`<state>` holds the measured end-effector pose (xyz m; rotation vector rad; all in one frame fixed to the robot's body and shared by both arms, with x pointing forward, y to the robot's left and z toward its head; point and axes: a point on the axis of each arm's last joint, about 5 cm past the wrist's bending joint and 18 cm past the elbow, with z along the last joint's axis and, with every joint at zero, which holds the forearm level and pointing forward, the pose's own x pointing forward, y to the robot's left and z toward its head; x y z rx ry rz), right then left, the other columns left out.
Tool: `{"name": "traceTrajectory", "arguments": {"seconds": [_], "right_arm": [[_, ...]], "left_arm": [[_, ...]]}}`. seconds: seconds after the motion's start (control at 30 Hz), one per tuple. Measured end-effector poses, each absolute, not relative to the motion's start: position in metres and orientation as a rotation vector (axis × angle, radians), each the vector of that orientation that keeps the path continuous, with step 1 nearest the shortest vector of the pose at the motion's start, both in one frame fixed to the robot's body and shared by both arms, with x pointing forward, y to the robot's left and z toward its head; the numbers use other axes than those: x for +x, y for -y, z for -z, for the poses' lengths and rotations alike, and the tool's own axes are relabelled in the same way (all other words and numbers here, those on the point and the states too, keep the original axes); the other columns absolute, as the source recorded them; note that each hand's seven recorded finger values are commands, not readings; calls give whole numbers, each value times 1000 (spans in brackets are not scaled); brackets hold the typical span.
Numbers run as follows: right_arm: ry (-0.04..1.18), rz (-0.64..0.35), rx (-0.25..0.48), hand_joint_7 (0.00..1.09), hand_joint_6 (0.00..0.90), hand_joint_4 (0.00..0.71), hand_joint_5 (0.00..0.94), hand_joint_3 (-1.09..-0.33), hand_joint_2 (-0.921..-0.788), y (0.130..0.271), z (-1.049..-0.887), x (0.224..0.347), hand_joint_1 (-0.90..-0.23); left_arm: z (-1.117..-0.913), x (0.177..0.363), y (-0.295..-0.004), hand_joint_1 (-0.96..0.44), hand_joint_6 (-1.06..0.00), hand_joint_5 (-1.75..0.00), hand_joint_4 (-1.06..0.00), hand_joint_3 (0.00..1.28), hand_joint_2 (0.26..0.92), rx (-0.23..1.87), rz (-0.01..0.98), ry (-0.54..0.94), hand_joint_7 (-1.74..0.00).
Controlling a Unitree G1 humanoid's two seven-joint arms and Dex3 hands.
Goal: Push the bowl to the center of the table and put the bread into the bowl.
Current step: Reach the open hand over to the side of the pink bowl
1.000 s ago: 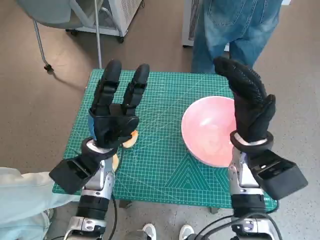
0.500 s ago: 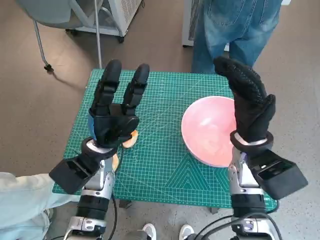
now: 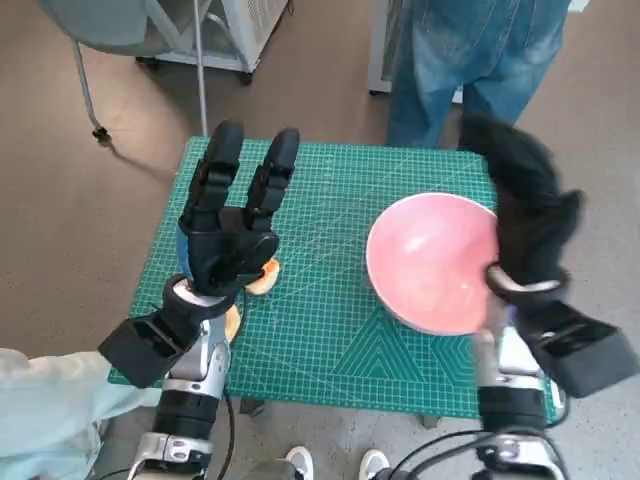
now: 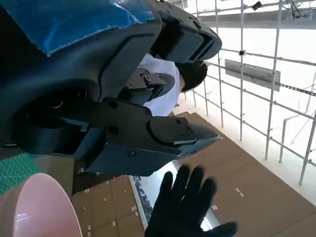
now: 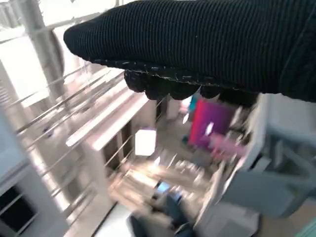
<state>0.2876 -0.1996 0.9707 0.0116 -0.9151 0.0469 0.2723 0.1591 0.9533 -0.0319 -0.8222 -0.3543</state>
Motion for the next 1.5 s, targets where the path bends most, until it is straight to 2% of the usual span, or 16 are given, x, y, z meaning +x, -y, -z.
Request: {"name": "traceTrajectory", "arguments": {"seconds": [0.2,0.37,0.57,0.77,0.97,1.17,1.5], "right_arm": [[836,140,-11,692,4,260,48,-792,-921,219,-954,285,-562],[749,253,12,695,24,271,50,-782,-921,230,-937,282,-543],[643,309,44,685,25,270,44,-796,-921,235,-919,279,-526],[531,324,77,639,3,239,23,-860,-921,235,-904,278,-493],[404,295,134,612,3,226,13,-899,-921,228,-892,280,-457],[316,233,213,591,0,214,5,-923,-921,210,-885,286,-437],[229,121,308,526,29,200,2,-879,-921,185,-888,299,-460]], "left_arm": [[-953,272,-159,18,-417,0,-273,246,921,-32,353,821,-2],[-952,272,-159,17,-417,0,-273,246,921,-34,353,819,-2],[-952,272,-159,15,-416,0,-272,247,921,-34,352,818,-1],[-952,272,-159,13,-417,-1,-274,248,921,-34,351,818,-2],[-952,272,-159,10,-418,-1,-274,248,921,-34,349,816,-2],[-952,272,-159,8,-419,-1,-275,248,921,-35,348,814,-2],[-953,273,-161,7,-423,-4,-284,242,921,-31,348,805,-4]]}}
